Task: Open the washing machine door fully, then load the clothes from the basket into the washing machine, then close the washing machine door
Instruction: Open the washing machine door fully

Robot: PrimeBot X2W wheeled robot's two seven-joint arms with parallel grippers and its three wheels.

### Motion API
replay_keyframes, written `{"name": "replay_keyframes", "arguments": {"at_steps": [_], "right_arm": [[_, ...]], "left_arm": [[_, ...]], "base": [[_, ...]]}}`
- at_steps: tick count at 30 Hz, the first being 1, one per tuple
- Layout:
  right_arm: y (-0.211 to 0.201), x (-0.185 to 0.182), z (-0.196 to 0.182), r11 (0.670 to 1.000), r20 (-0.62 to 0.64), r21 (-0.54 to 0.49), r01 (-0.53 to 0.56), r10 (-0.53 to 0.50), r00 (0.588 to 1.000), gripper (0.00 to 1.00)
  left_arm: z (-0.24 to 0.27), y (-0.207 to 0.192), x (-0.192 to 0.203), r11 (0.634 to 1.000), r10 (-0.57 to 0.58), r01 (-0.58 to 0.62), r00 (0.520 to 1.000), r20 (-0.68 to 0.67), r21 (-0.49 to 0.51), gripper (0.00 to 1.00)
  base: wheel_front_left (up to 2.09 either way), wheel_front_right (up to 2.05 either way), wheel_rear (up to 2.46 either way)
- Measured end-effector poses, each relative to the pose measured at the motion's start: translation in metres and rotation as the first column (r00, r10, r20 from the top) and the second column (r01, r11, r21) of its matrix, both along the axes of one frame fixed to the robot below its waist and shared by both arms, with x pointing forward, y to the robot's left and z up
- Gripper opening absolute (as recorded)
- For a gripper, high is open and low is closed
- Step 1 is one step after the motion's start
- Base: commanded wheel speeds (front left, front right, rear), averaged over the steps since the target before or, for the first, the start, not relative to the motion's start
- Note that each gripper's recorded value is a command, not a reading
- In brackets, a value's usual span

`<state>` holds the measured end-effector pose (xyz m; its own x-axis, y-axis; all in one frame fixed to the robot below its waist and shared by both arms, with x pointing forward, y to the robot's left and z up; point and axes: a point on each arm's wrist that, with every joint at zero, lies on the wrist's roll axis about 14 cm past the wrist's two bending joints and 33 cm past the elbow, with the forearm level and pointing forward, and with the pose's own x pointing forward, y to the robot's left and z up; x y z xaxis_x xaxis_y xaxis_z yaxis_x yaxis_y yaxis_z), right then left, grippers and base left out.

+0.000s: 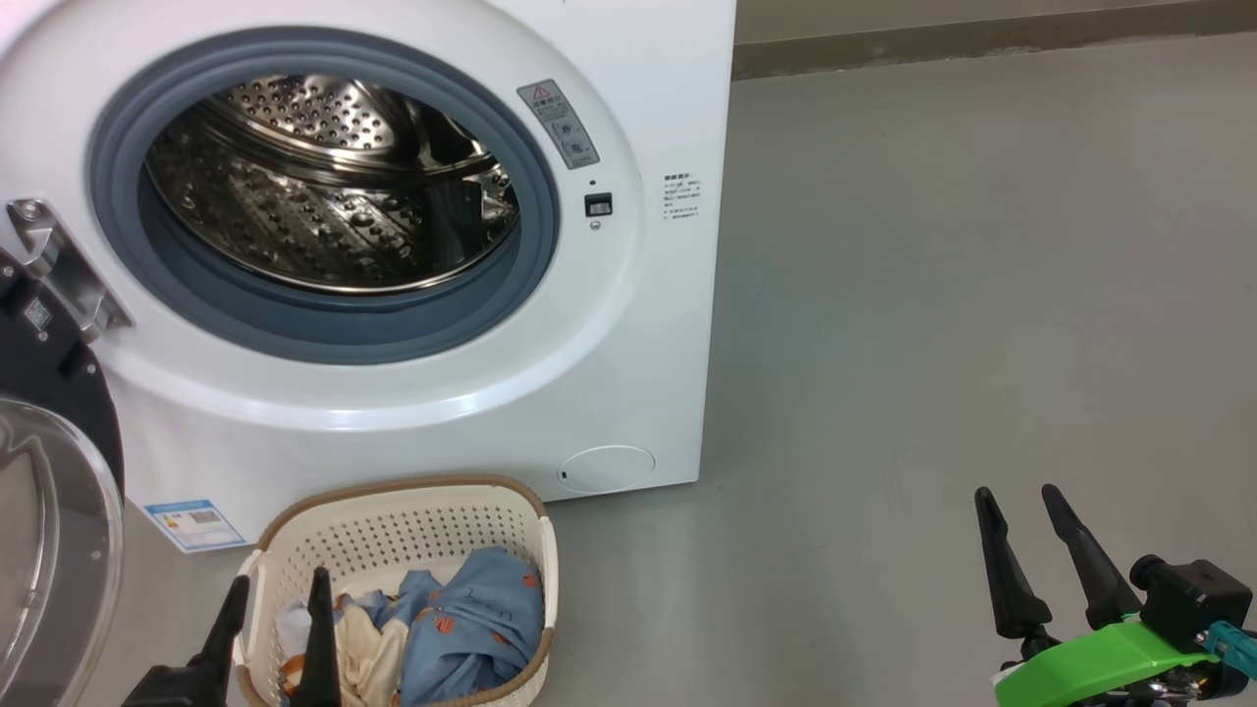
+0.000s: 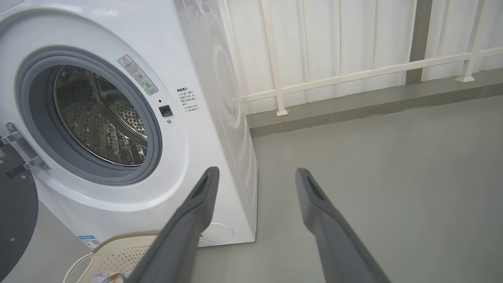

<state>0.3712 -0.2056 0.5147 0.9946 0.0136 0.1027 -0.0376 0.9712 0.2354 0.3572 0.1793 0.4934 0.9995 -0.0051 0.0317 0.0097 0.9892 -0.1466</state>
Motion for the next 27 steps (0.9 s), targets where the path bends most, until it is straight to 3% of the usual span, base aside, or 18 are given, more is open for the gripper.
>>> {"name": "replay_keyframes", "arguments": {"at_steps": [27], "right_arm": [[0.008,0.008,-0.009,1.0,-0.026,0.007,-0.013,0.014,1.0,1.0]], "left_arm": [[-0.011,0.014,-0.001,0.997,0.062,-0.06,0.998,-0.033,0.044,1.0]], "base": [[0.0,0.0,0.0]]}}
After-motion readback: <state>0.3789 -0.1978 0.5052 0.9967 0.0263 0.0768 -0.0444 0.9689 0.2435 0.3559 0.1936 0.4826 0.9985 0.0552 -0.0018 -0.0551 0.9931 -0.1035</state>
